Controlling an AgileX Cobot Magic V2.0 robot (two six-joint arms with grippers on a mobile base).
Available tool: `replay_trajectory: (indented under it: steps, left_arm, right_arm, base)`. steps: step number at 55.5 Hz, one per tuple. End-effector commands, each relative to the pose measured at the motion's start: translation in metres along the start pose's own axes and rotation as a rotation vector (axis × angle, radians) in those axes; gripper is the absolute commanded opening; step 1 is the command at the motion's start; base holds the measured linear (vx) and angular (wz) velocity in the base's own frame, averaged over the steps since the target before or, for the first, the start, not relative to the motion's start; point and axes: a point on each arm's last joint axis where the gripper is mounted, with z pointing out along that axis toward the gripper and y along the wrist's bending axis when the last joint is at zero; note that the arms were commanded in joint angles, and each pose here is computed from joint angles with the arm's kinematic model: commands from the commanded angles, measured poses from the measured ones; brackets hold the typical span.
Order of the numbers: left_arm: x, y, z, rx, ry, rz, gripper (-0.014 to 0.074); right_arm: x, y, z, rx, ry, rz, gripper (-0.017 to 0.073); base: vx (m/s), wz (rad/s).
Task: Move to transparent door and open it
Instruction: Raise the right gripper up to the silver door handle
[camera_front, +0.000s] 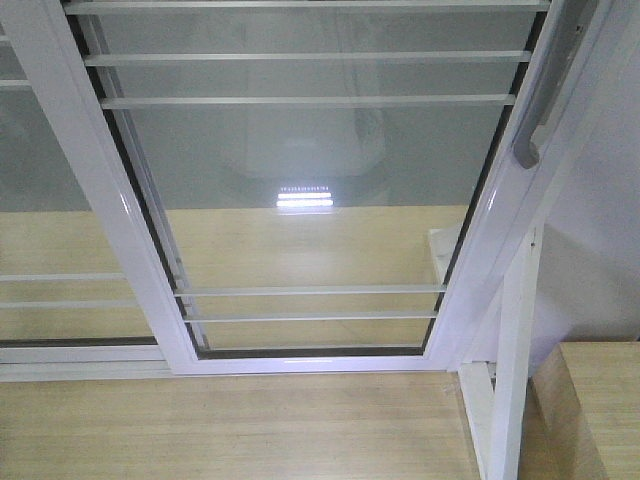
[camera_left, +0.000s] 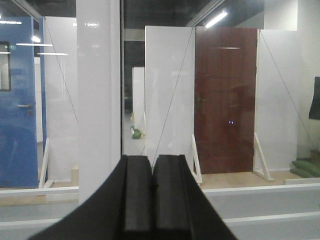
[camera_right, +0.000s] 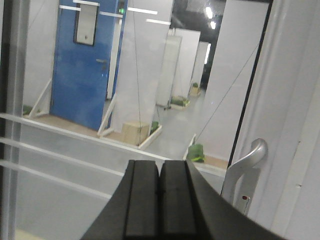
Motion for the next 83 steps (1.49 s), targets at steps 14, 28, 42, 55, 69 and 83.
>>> replay_trajectory:
  steps: [14, 28, 42, 55, 69, 83]
  left_arm:
    - [-0.02, -0.001, 0.104, -0.002, 0.107, -0.127, 0.0]
    - [-0.014, -0.001, 0.109, 0.002, 0.149, -0.133, 0.0005]
    - [-0.013, -0.001, 0.108, 0.012, 0.159, 0.026, 0.0069]
    - [-0.012, -0.001, 0.108, 0.013, 0.166, 0.026, 0.0258]
    - [-0.012, -0.001, 0.108, 0.012, 0.162, 0.023, 0.0496]
    - [-0.012, -0.001, 0.108, 0.013, 0.168, 0.004, 0.0523]
  right_arm:
    - [-0.003, -0.004, 0.102, -0.019, 0.147, -0.009, -0.0001]
    - [0.011, -0.001, 0.122, -0.026, 0.194, 0.001, 0.0005]
    - [0.007, -0.002, 0.123, -0.013, 0.145, 0.13, 0.0112]
    - [0.006, -0.002, 0.122, -0.013, 0.142, 0.13, 0.0391]
    - [0.002, -0.003, 0.123, -0.001, 0.091, 0.115, 0.0621]
    - [0.002, -0.003, 0.123, -0.001, 0.089, 0.136, 0.0584]
  base:
    - [0.0, 0.0]
    - [0.0, 0.0]
    - [0.0, 0.0]
    - [0.0, 0.0]
    - [0.0, 0.0]
    - [0.0, 0.0]
